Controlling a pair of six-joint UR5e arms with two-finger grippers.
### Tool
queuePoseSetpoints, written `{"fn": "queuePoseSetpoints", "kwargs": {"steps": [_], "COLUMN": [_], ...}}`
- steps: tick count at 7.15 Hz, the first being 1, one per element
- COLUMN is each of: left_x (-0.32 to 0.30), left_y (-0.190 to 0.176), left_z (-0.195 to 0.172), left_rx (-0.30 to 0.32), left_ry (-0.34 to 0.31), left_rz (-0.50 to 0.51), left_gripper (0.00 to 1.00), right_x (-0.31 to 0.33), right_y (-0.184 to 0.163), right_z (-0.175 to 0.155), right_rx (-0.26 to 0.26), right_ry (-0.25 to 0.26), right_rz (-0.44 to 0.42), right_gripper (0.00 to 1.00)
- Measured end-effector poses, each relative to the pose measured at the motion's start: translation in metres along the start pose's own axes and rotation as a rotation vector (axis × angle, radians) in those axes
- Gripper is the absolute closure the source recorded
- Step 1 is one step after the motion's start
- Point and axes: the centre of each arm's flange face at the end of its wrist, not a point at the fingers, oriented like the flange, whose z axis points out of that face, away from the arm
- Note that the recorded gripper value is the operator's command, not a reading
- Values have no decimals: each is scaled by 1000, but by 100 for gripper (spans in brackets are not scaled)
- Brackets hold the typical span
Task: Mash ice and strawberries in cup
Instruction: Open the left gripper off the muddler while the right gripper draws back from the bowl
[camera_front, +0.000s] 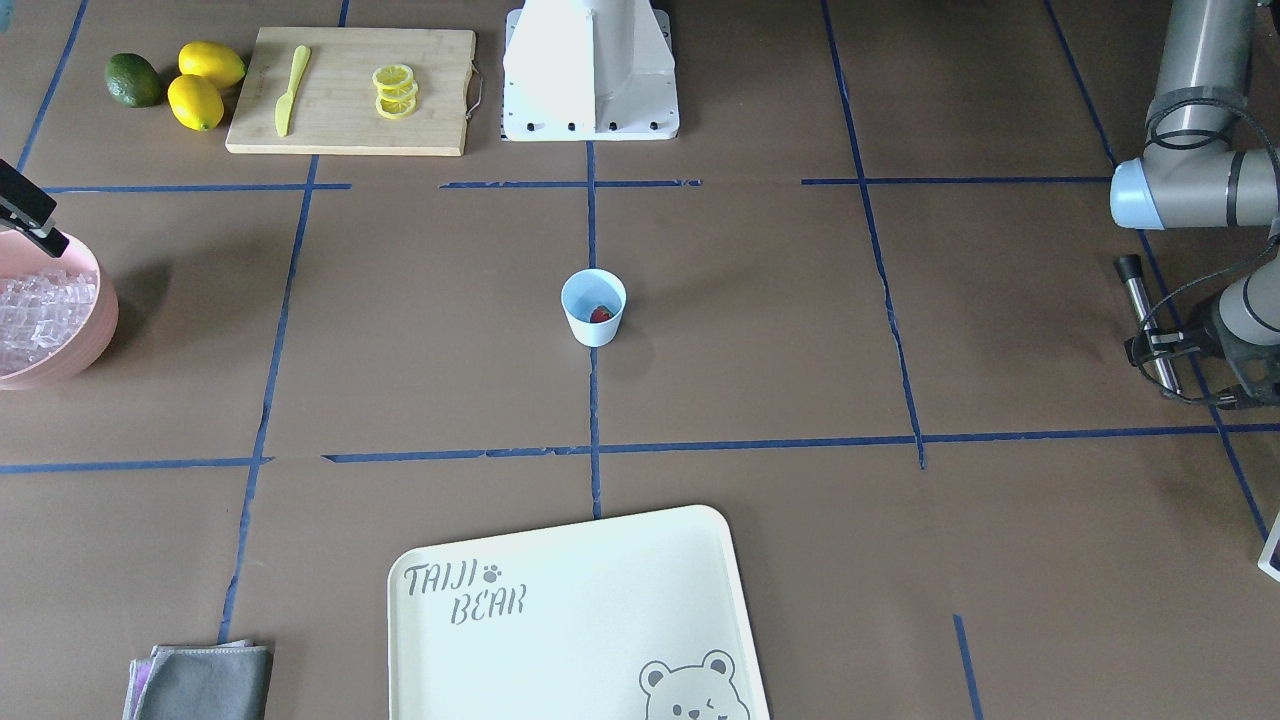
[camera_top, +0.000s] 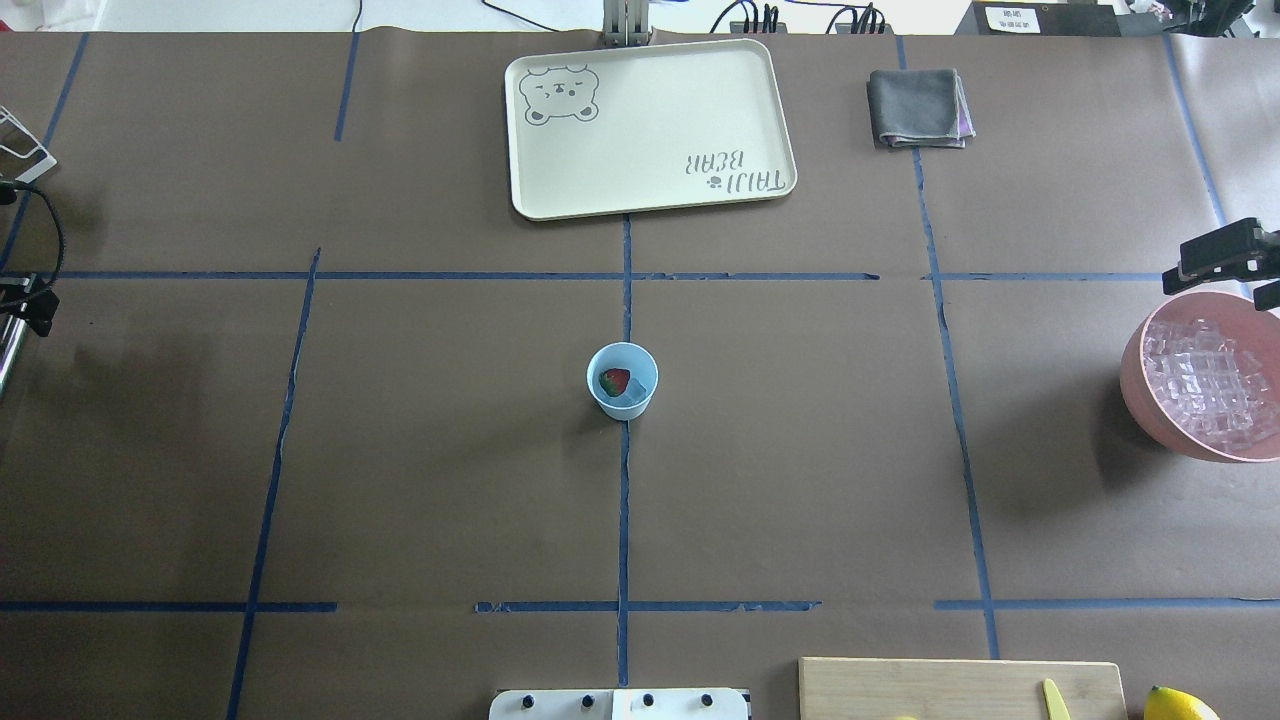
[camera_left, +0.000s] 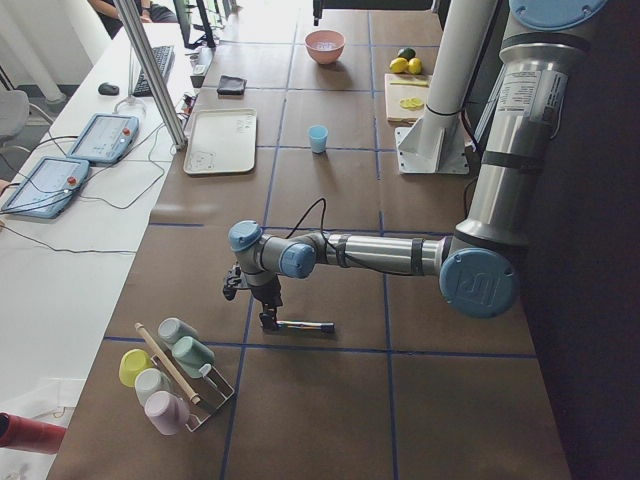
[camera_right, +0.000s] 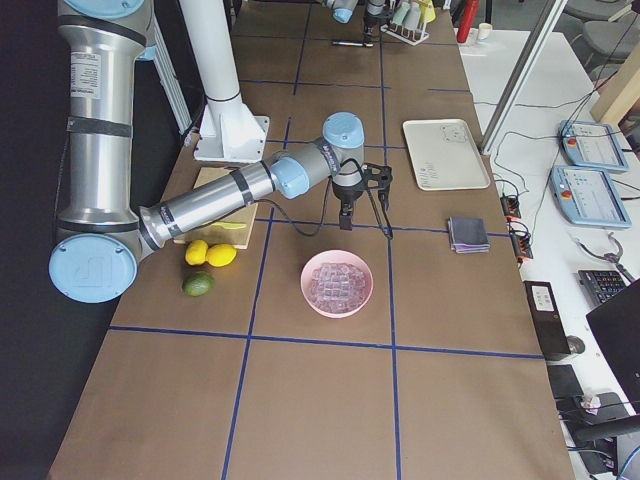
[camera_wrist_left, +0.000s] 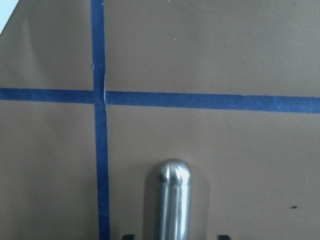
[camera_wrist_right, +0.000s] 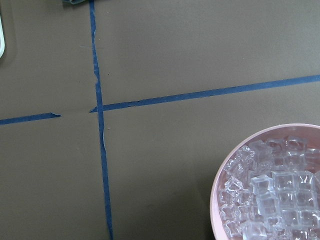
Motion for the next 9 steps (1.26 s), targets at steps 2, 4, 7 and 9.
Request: {"fn": "queuePoseSetpoints", "kwargs": {"steps": [2,4,7,9], "left_x": [-5,-58,-153,-178], "left_y": [2,6,30,43], "left_z": [-47,-91,-116,-138], "left_rx": [35,97,149,109], "left_ry": [124,211,212,208], "left_rz": [-7,19,47,31], "left_gripper": [0,0,0,0], "right_x": [17,62,156,201], "right_y": [3,0,-13,-16], "right_z": [7,10,12,20], "right_rx": [-23,-34,-55,-91], "right_ry": [14,47,102,121], "right_rz": [-48,-134,-233,-248], "right_gripper": [1,1,1,1]}}
